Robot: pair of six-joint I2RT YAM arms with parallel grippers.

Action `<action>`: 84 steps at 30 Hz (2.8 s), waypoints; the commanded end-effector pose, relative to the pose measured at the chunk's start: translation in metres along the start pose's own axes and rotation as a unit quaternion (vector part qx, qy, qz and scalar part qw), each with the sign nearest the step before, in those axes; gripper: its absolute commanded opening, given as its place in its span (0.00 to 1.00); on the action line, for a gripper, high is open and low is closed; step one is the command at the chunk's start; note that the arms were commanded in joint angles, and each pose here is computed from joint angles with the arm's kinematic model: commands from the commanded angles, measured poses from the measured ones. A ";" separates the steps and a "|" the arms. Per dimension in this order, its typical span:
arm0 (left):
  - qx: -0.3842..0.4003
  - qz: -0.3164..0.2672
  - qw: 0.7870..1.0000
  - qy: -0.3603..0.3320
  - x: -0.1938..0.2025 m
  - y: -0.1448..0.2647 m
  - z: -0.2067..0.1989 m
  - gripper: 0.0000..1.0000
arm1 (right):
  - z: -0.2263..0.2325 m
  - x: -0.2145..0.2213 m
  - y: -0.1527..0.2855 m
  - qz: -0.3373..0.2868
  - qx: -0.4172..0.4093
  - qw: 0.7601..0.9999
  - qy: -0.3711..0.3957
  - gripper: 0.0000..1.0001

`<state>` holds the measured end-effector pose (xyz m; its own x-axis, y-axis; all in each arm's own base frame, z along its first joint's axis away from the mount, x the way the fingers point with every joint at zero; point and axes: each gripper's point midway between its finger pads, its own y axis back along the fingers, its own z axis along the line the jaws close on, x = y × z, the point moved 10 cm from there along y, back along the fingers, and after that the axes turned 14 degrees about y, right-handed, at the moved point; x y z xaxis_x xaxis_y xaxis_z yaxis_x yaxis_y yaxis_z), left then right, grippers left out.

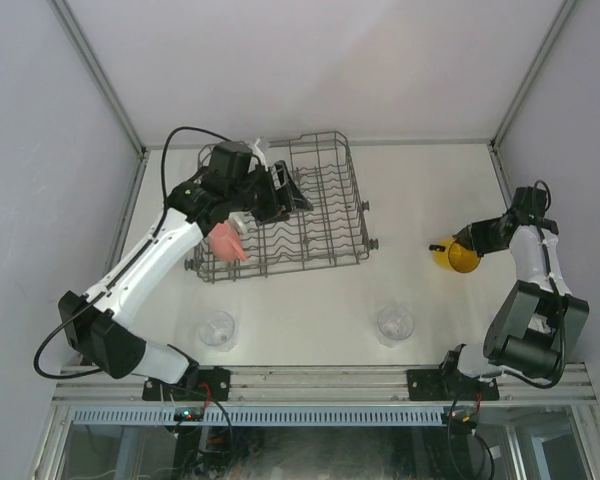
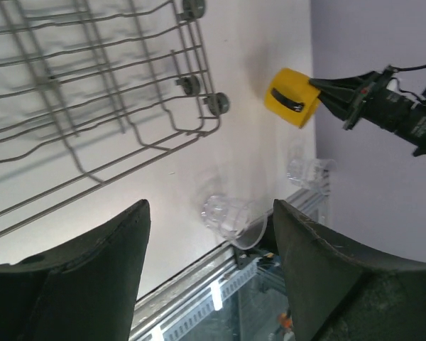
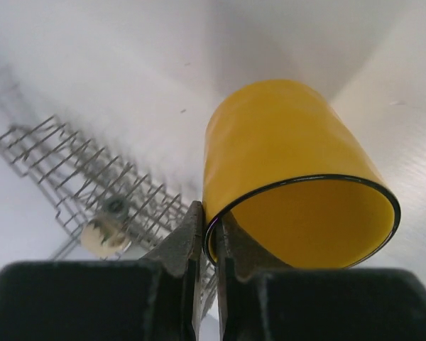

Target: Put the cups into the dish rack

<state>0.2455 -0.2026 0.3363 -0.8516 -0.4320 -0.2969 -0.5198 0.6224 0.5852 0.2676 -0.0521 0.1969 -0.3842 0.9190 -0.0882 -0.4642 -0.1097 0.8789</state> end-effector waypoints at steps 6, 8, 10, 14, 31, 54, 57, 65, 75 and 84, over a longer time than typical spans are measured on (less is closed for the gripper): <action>0.162 0.091 0.982 0.047 -0.001 -0.008 -0.038 0.74 | 0.045 0.006 0.057 -0.012 -0.248 0.960 0.130 0.00; 0.181 0.111 0.975 0.064 0.000 -0.013 -0.041 0.75 | 0.056 0.010 0.068 -0.012 -0.299 0.942 0.150 0.00; 0.198 0.128 0.969 0.072 0.002 -0.017 -0.044 0.75 | 0.067 0.016 0.080 -0.011 -0.343 0.924 0.167 0.00; 0.225 0.161 0.956 0.101 0.005 -0.024 -0.049 0.75 | 0.094 0.037 0.104 -0.007 -0.439 0.870 0.225 0.00; 0.261 0.172 0.942 0.125 0.003 -0.041 -0.058 0.72 | 0.157 0.138 0.144 0.068 -0.604 0.730 0.312 0.00; 0.314 0.190 0.919 0.142 0.005 -0.046 -0.073 0.39 | 0.171 0.183 0.130 0.114 -0.619 0.707 0.324 0.00; 0.313 0.189 0.919 0.144 0.005 -0.047 -0.072 0.29 | 0.168 0.189 0.125 0.125 -0.607 0.710 0.335 0.00; 0.319 0.176 0.922 0.130 0.002 -0.046 -0.068 0.00 | 0.163 0.187 0.127 0.111 -0.591 0.714 0.357 0.04; 0.236 0.093 0.966 0.046 -0.033 -0.041 -0.050 0.00 | 0.146 0.150 0.126 0.029 -0.525 0.757 0.389 0.46; 0.143 0.019 0.989 -0.020 -0.069 -0.036 -0.031 0.00 | 0.130 0.128 0.091 -0.040 -0.312 0.799 0.512 0.48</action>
<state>0.3201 -0.2249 0.3251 -0.9099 -0.4034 -0.0972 -0.4057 0.8159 0.4120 0.2786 0.1111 0.3415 -0.6144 0.3946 -0.6832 -0.6990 -0.6739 0.2394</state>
